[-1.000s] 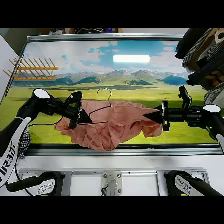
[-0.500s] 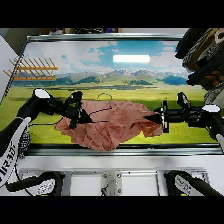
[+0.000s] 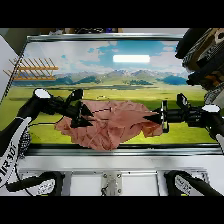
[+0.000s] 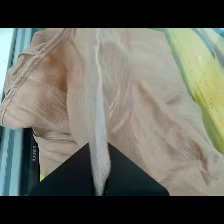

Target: Fold the clothes and pants, and hang the long-sleeved shirts on hangers.

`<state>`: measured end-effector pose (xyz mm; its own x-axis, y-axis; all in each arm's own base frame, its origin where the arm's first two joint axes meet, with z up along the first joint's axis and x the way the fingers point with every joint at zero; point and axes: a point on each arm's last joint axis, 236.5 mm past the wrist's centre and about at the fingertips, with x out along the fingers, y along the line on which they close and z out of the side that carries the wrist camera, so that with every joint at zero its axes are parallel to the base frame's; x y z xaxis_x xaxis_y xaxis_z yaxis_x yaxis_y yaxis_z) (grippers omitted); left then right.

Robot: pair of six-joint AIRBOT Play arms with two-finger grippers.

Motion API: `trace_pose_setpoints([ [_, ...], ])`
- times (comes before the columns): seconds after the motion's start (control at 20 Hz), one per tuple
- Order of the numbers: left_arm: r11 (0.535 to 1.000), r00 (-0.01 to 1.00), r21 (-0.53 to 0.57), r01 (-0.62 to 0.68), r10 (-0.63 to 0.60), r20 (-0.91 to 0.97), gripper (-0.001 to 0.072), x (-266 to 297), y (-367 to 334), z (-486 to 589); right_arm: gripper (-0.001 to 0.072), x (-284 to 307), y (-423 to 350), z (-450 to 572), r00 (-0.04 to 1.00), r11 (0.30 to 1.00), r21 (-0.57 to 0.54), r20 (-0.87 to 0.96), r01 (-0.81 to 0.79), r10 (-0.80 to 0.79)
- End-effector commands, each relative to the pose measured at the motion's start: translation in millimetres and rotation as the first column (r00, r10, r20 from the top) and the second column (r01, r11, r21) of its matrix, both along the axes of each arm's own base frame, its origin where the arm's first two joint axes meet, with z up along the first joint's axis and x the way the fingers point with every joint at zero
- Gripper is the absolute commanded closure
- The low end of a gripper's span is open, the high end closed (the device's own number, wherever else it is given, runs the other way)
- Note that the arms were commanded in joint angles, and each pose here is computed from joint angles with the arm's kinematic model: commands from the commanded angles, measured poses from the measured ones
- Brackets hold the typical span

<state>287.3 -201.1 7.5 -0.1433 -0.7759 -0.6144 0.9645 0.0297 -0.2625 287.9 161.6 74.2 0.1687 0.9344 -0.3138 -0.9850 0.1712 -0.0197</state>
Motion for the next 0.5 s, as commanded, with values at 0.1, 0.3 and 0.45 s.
trace_pose_setpoints([
  [0.1, 0.994, 0.991, 0.033, -0.108, 0.111, -0.073, 0.0211, 7.3, 1.4, 0.5, 0.0705, -0.4, 0.3, 1.1, 1.0, 1.0, 0.005, -0.001, -0.001, 0.001],
  [0.3, 0.95, 0.951, 0.041, -0.309, 0.309, 0.015, 0.0212, 40.5, 18.5, 26.5, 0.0707, -1.4, 0.7, 4.2, 0.998, 1.0, 0.015, -0.053, 0.019, -0.018],
  [0.45, 0.867, 0.866, 0.017, -0.499, 0.497, 0.05, 0.0212, 64.1, 52.8, 56.2, 0.0708, -2.4, 2.8, 20.6, 0.998, 0.998, 0.036, -0.043, 0.042, -0.041],
])
